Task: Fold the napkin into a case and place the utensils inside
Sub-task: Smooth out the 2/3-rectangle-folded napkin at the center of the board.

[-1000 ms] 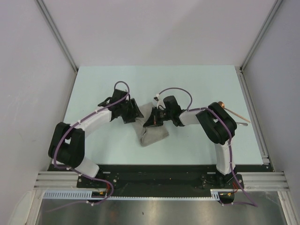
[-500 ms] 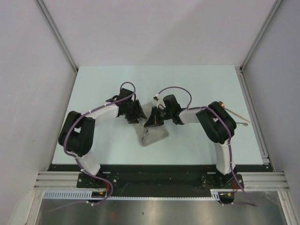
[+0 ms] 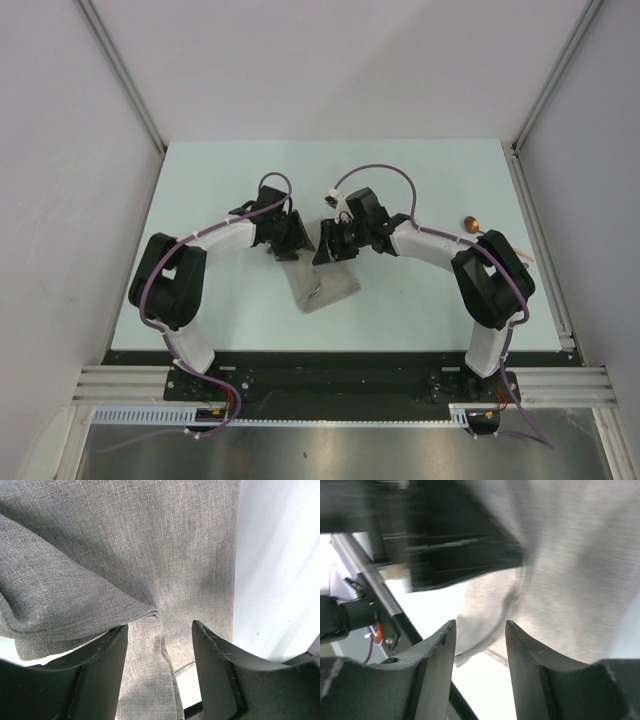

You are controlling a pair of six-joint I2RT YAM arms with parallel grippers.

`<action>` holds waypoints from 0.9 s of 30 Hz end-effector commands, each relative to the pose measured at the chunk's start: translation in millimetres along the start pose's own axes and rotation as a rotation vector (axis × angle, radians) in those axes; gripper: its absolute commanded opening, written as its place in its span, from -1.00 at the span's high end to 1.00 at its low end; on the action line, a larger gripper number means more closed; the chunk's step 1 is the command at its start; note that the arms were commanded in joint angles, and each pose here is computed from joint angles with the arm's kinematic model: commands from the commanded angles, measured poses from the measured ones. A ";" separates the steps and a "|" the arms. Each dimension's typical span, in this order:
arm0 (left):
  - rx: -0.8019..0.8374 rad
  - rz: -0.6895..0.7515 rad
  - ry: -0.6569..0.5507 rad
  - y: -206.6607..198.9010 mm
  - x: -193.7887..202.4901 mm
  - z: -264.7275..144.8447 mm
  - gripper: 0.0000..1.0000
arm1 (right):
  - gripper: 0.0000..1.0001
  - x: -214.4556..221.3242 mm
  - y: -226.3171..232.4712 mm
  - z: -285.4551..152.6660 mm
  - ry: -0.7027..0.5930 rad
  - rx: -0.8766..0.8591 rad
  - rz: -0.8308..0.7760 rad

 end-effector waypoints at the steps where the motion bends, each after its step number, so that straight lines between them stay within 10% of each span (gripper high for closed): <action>1: 0.039 0.019 -0.020 -16.5 -7.5 1.3 -0.18 | 0.01 -10.9 34.0 -10.9 -0.029 -0.044 -0.063; 19: 0.161 0.114 -0.143 -54.9 -56.1 -58.8 -0.35 | 0.57 47.5 20.7 23.5 0.017 -0.116 0.001; 27: -0.017 0.115 -0.213 26.6 -60.8 -98.4 -0.11 | 0.54 20.1 25.1 19.4 -0.032 -0.077 -0.083</action>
Point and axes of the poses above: each gripper's point midway between its finger pads, its own z axis out along the fingers, its own y axis along the line the jaws close on, x = y × z, the point moved 2 cm from there along -z, back along the fingers, and after that the axes turned 12 degrees about -z, right-handed, at the moved point
